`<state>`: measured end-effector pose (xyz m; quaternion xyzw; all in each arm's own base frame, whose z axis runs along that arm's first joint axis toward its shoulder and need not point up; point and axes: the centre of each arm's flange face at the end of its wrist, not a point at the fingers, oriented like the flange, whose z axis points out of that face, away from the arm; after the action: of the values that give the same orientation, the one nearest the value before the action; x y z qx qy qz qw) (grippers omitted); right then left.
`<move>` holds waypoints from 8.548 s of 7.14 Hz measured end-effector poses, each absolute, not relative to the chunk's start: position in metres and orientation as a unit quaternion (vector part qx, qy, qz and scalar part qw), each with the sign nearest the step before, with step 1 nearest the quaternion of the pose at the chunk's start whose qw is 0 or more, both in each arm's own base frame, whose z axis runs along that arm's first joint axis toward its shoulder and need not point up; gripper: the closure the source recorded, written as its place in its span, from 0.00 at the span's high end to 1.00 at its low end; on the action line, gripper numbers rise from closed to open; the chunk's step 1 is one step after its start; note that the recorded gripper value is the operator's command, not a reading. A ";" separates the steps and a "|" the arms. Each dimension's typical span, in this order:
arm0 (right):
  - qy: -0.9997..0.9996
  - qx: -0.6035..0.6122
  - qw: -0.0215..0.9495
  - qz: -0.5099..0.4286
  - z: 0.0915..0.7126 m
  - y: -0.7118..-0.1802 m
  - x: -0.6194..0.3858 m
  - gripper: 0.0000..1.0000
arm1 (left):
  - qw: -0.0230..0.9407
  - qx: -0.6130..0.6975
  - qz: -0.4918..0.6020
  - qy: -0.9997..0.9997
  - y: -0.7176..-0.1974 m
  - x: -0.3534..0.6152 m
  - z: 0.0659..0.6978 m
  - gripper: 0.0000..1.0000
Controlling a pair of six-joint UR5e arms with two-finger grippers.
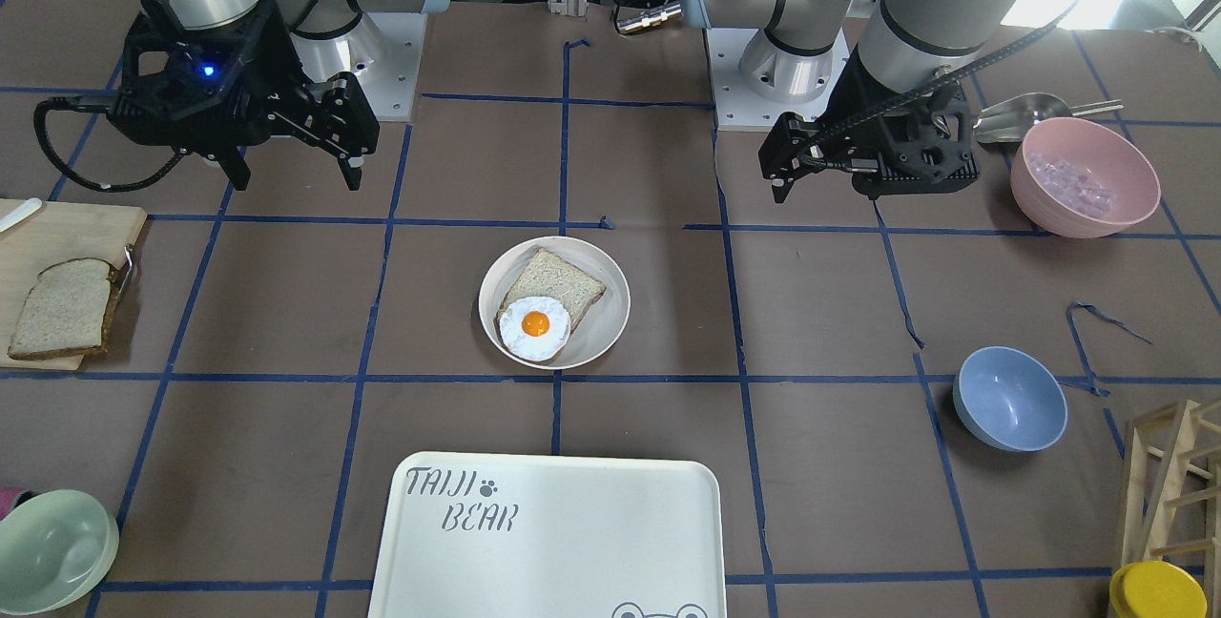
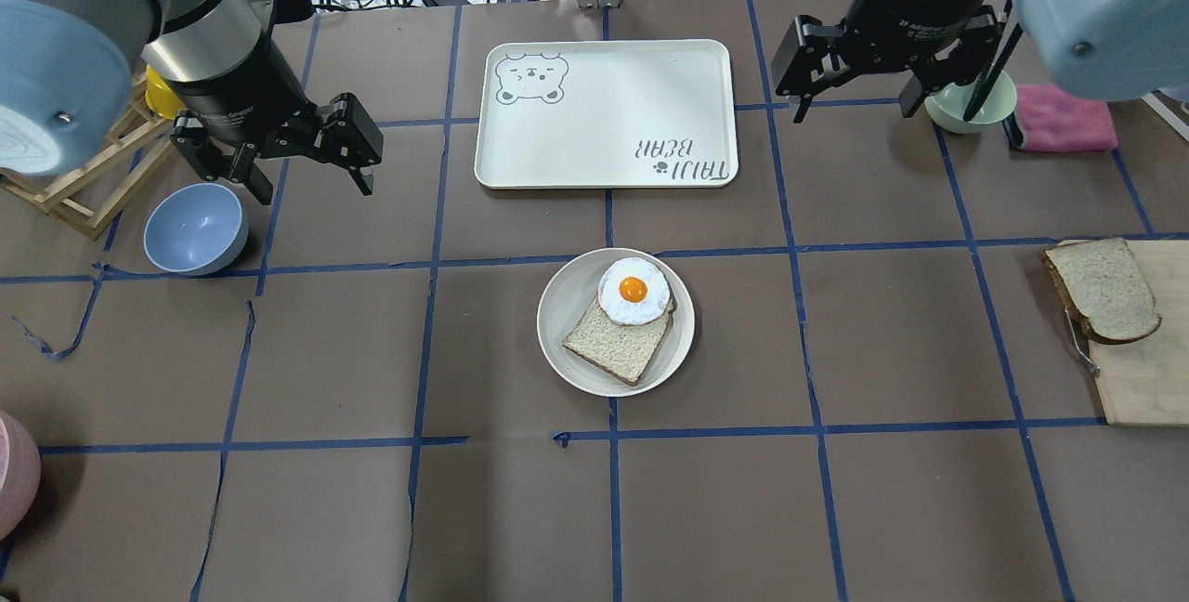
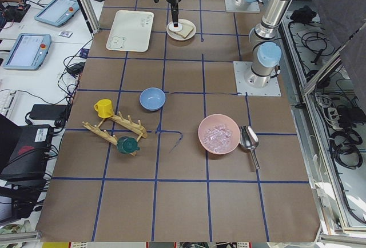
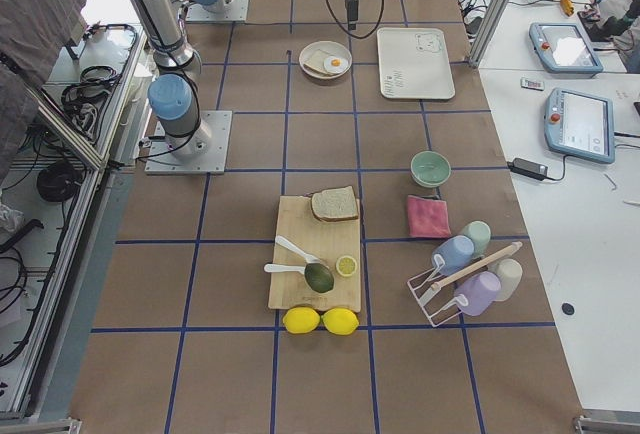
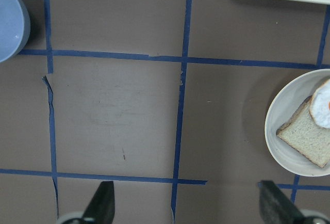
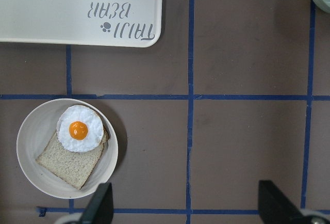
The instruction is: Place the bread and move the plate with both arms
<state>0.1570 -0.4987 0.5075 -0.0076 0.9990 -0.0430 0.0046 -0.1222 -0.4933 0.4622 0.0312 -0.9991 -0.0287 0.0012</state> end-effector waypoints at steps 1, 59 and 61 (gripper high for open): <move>0.999 -0.007 0.005 -0.043 0.508 -0.499 0.157 1.00 | 0.001 0.029 -0.029 -0.999 -0.493 -0.122 0.461 1.00; 0.951 0.231 0.189 -0.075 0.234 -0.410 0.284 0.68 | -0.001 0.045 -0.081 -0.996 -0.470 -0.126 0.448 1.00; 0.954 0.239 0.152 -0.100 0.233 -0.414 0.276 1.00 | 0.000 0.045 -0.083 -0.996 -0.470 -0.126 0.446 1.00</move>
<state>0.2756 -0.4135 0.2331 0.2393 0.9538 -0.0998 0.1516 -0.1261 -0.4695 0.4459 0.0452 -0.9956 -0.0827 -0.0004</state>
